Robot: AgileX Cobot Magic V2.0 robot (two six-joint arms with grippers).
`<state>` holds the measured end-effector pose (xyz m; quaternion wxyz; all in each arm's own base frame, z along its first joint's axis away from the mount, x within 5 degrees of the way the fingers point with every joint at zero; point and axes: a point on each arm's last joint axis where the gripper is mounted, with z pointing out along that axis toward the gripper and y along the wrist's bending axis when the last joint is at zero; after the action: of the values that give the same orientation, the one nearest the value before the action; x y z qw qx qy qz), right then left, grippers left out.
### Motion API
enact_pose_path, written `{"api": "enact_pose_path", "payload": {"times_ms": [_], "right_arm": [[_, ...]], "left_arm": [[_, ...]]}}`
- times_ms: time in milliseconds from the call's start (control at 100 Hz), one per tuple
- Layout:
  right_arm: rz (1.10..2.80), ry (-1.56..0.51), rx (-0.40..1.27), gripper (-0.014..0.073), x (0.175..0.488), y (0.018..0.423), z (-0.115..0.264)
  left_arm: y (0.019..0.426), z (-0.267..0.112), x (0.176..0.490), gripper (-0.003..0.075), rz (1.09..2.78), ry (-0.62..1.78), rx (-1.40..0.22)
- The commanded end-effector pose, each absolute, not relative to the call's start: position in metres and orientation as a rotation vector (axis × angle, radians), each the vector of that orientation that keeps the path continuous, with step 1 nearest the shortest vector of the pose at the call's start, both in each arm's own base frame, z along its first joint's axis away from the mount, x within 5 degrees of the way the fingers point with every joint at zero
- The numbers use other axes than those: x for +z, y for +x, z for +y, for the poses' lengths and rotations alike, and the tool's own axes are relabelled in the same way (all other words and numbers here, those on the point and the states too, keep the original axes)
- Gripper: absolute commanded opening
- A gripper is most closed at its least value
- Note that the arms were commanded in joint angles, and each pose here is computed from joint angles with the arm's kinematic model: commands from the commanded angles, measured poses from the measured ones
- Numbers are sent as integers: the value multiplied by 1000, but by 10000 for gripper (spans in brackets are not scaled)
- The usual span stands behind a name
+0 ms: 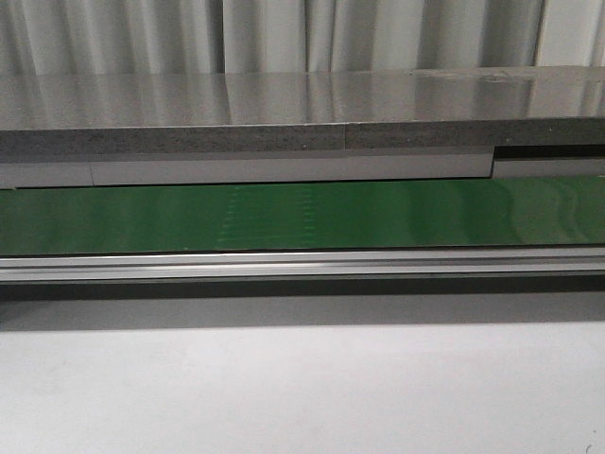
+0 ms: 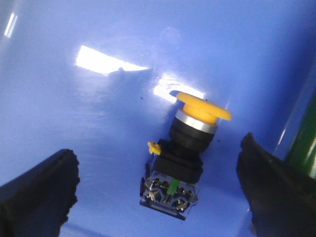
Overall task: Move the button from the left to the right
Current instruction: 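Lift the button with the left gripper and carry it over the belt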
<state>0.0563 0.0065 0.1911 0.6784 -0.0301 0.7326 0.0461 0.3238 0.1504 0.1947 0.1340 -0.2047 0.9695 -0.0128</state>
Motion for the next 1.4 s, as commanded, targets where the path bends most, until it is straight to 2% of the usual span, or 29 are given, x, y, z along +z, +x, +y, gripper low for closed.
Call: {"api": "enact_pose_path", "payload": {"times_ms": [0, 350, 670, 740, 930, 1070, 1230, 1390], "right_arm": [[1533, -67, 97, -67, 204, 54, 6], [1533, -67, 97, -67, 204, 54, 6], [1533, -67, 97, -67, 204, 54, 6], [1533, -67, 97, -67, 204, 54, 6], [1533, -67, 97, -67, 204, 54, 6], [1533, -67, 97, -67, 204, 54, 6], [1533, -67, 97, -67, 204, 54, 6], [1533, -67, 97, -67, 204, 54, 6]], "left_arm": [[329, 153, 205, 617, 2756, -600, -46], [334, 155, 182, 617, 2800, -617, -61], [337, 156, 173, 609, 2810, -622, -63], [337, 156, 173, 557, 2810, -622, -63], [337, 156, 173, 298, 2809, -624, -66], [337, 155, 173, 157, 2807, -634, -80], [337, 154, 175, 62, 2811, -646, -102], [340, 154, 191, 41, 2792, -646, -125]]}}
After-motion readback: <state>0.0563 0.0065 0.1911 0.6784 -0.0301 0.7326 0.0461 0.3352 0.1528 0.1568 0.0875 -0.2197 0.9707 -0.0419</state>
